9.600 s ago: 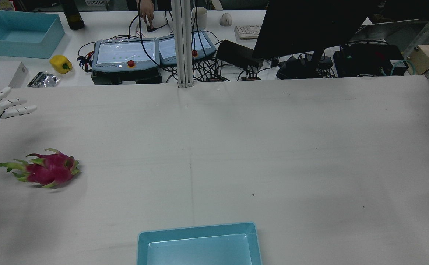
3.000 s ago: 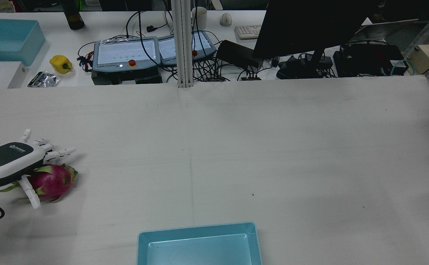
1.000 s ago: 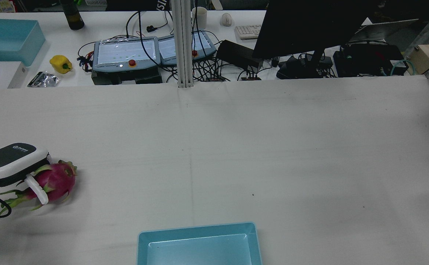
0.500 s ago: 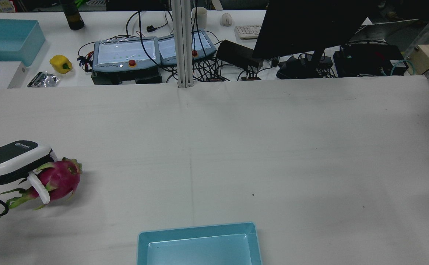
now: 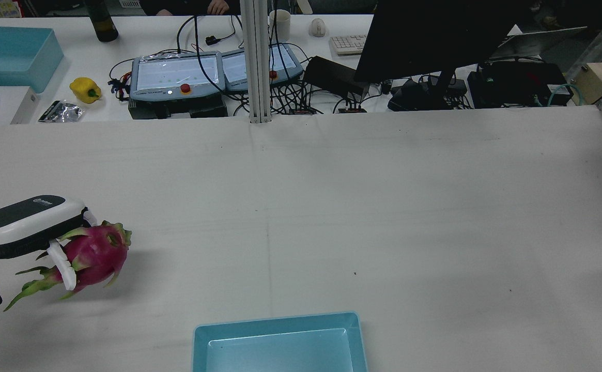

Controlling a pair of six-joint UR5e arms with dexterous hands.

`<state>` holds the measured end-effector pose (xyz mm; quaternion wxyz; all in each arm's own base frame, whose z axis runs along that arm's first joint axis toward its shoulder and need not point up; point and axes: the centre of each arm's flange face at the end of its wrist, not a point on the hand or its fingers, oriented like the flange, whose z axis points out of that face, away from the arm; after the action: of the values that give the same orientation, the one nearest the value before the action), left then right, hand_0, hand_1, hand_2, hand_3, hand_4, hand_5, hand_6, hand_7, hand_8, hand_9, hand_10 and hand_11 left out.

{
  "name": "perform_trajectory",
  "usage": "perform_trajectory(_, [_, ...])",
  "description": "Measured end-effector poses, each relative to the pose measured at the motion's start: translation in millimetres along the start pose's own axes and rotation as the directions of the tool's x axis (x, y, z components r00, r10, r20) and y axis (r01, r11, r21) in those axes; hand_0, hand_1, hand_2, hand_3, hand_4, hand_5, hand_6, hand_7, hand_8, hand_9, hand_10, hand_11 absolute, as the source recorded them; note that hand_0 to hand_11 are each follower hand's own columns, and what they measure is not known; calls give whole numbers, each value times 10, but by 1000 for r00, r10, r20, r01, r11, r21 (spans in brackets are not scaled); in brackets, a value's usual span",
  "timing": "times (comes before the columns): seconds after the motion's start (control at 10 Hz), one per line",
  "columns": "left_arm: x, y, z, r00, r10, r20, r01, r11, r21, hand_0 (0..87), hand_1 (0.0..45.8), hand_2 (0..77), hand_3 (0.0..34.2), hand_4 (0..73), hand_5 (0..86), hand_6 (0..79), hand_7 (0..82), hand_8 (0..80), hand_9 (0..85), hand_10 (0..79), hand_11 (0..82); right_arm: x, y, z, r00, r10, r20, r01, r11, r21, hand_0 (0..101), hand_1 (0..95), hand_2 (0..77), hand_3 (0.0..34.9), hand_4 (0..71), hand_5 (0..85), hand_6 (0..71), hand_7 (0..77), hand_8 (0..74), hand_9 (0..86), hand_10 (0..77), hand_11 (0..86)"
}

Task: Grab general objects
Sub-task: 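Lift the dragon fruit and carry it toward the light-blue tray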

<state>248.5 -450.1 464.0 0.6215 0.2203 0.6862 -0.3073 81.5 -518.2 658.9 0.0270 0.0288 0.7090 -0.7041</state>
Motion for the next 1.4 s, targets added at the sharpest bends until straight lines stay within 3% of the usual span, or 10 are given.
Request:
perform_trajectory(0.2, [72,92,-48,998,-66,6,66,995,-79,103,0,0,0,693,180,698,698,704,704,704,704,1,0,0,1000,0,0,0,1000,0,1,65,16,0,0,5,0,0,0,11,0,11])
perform_trajectory(0.5, [194,209,-131,988,-155,22,157,972,-173,78,0,0,0,693,185,698,698,698,704,704,704,2,2,0,1000,0,0,0,1000,0,0,65,16,0,0,5,0,0,0,11,0,11])
perform_trajectory(0.9, [646,373,-335,982,-179,-55,161,959,-235,136,0,0,0,693,191,698,698,704,704,704,704,2,0,0,1000,0,0,0,1000,1,0,65,16,0,0,5,0,0,0,11,0,11])
perform_trajectory(1.4, [1119,716,-457,963,-230,-139,174,928,-330,168,0,0,0,693,185,698,698,698,704,704,704,2,1,1,1000,0,0,0,1000,0,0,65,16,0,0,0,0,0,0,11,0,11])
